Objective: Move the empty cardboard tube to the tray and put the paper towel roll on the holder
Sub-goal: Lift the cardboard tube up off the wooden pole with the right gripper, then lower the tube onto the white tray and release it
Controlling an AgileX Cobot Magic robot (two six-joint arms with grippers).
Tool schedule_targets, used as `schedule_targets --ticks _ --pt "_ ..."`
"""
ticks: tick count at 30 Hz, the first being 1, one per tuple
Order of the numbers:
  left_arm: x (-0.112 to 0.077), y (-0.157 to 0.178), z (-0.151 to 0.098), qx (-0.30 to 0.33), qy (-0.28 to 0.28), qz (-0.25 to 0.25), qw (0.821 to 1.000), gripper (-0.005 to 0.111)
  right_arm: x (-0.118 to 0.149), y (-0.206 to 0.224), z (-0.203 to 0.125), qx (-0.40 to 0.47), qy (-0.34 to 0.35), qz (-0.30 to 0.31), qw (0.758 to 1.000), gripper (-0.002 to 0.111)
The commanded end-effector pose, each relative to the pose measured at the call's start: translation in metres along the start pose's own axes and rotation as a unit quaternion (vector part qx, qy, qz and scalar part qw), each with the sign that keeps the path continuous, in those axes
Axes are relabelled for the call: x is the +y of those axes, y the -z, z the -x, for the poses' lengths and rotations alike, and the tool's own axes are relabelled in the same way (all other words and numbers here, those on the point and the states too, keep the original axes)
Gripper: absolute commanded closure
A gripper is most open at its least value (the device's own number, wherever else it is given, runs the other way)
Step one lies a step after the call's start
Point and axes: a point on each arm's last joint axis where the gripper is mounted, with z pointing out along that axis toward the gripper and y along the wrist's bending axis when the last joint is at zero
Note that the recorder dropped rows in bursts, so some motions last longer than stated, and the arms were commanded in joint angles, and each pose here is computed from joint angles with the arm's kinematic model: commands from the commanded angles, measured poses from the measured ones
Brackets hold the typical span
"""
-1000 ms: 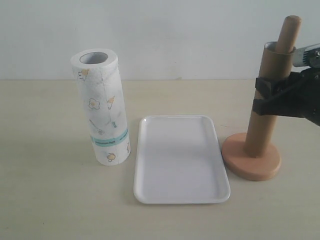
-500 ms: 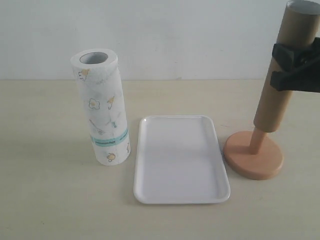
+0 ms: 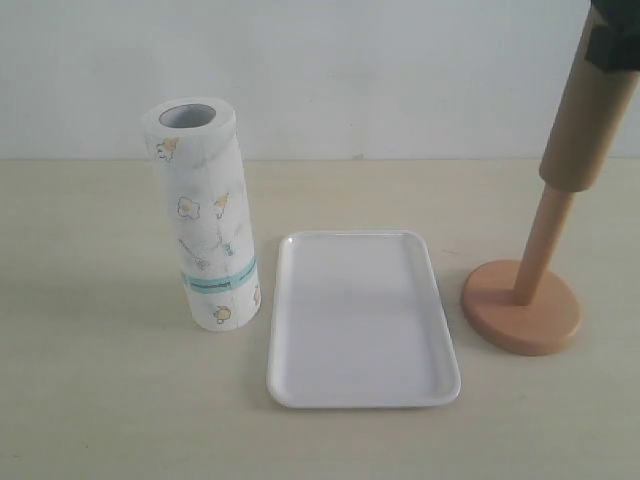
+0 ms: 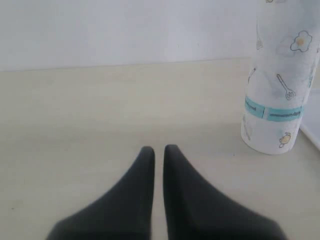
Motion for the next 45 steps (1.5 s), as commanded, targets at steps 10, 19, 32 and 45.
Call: schedule_targets --ticks 10,19,32,45 --pt "0.000 0.000 -0.001 -0.002 0.002 0.000 1.000 0.101 -0.012 -0.006 0.079 -0.068 -0.013 -0.020 0.997 0.108" --pt "0.000 0.000 -0.001 -0.002 0.002 0.000 1.000 0.101 -0.016 -0.003 0.122 -0.109 -0.021 -0.024 0.994 0.108" --pt "0.000 0.000 -0.001 -0.002 0.002 0.000 1.000 0.101 0.038 0.001 0.141 -0.082 -0.008 0.089 0.993 0.108" --pt "0.000 0.000 -0.001 -0.002 0.002 0.000 1.000 0.101 0.129 -0.026 0.033 0.142 0.000 0.223 0.964 0.109"
